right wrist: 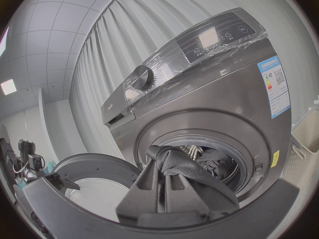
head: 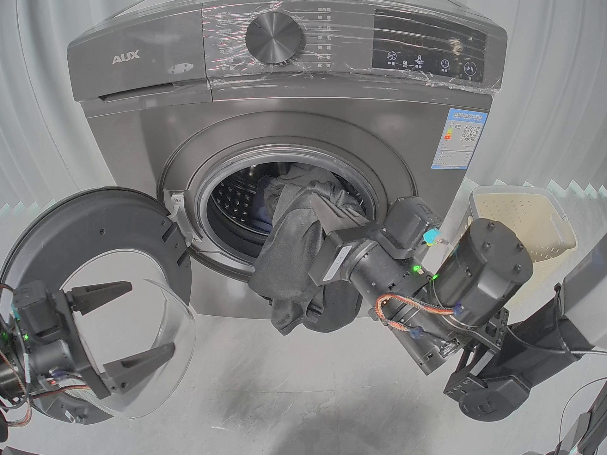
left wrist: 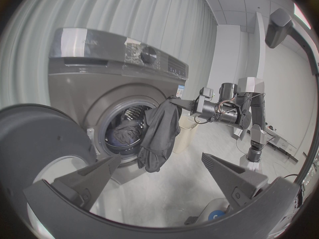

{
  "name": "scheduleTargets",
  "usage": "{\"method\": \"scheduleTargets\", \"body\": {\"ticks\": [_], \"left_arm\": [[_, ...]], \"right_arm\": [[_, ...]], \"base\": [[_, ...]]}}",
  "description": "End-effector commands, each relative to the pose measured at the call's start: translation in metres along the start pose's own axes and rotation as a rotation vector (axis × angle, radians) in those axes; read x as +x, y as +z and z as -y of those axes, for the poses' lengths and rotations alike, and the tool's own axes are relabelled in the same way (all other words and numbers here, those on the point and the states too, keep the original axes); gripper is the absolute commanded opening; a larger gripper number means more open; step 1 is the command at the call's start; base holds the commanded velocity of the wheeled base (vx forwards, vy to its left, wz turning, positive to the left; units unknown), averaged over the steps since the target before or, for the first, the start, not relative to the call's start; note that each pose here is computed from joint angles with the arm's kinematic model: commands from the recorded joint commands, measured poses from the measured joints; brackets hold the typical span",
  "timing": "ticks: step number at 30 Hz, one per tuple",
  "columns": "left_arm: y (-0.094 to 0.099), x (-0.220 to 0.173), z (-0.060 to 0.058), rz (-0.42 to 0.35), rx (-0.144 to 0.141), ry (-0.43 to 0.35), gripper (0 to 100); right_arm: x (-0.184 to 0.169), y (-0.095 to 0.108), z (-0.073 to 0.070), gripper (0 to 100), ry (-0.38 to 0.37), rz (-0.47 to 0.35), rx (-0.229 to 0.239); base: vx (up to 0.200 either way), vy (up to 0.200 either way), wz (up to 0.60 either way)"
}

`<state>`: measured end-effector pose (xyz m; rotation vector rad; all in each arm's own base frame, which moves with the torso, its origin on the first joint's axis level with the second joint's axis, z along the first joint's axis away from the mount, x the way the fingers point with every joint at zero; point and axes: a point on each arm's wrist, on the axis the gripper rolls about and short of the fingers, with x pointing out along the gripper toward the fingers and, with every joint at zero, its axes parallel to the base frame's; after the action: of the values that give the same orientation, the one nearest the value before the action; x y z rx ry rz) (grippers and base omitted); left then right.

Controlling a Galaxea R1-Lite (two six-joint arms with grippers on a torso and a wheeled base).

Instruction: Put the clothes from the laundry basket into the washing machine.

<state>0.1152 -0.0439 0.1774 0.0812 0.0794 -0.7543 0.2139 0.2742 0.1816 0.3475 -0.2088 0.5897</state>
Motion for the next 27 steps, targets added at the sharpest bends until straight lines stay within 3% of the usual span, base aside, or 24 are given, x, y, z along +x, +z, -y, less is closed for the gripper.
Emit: {"method": "scheduleTargets", "body": {"ticks": [1,6,13,17,19,27], "left_arm": [[-0.022,0.054,-0.001,-0.138,-0.050,-0.087,100],[-0.034,0.082,0.001,-0.165,-0.080,-0.129,100],[-0.041,0.110,-0.003,-0.134,-0.084,-0.110,100],[-0.043,0.123,0.004,-0.139,-0.137,-0.133,100],[-0.044,0.129,0.007,-0.147,-0.147,-0.140,100],[-0.056,0.136,0.008,-0.194,-0.152,-0.138,100]], "right_arm": [[0.005,-0.003,0.001,0,-0.003,0.004,0.000],[0.006,-0.003,0.003,0,-0.005,0.005,0.000],[0.006,-0.003,0.003,0,-0.006,0.006,0.000],[0.006,-0.002,0.004,0,-0.009,0.008,-0.001],[0.007,-0.002,0.004,0,-0.008,0.011,0.001],[0.007,0.004,0.005,0,-0.011,0.027,0.005]], "base": [[0.000,0.000,0.00],[0.000,0.000,0.00],[0.000,0.000,0.00],[0.000,0.000,0.00],[0.000,0.000,0.00],[0.000,0.000,0.00]]}}
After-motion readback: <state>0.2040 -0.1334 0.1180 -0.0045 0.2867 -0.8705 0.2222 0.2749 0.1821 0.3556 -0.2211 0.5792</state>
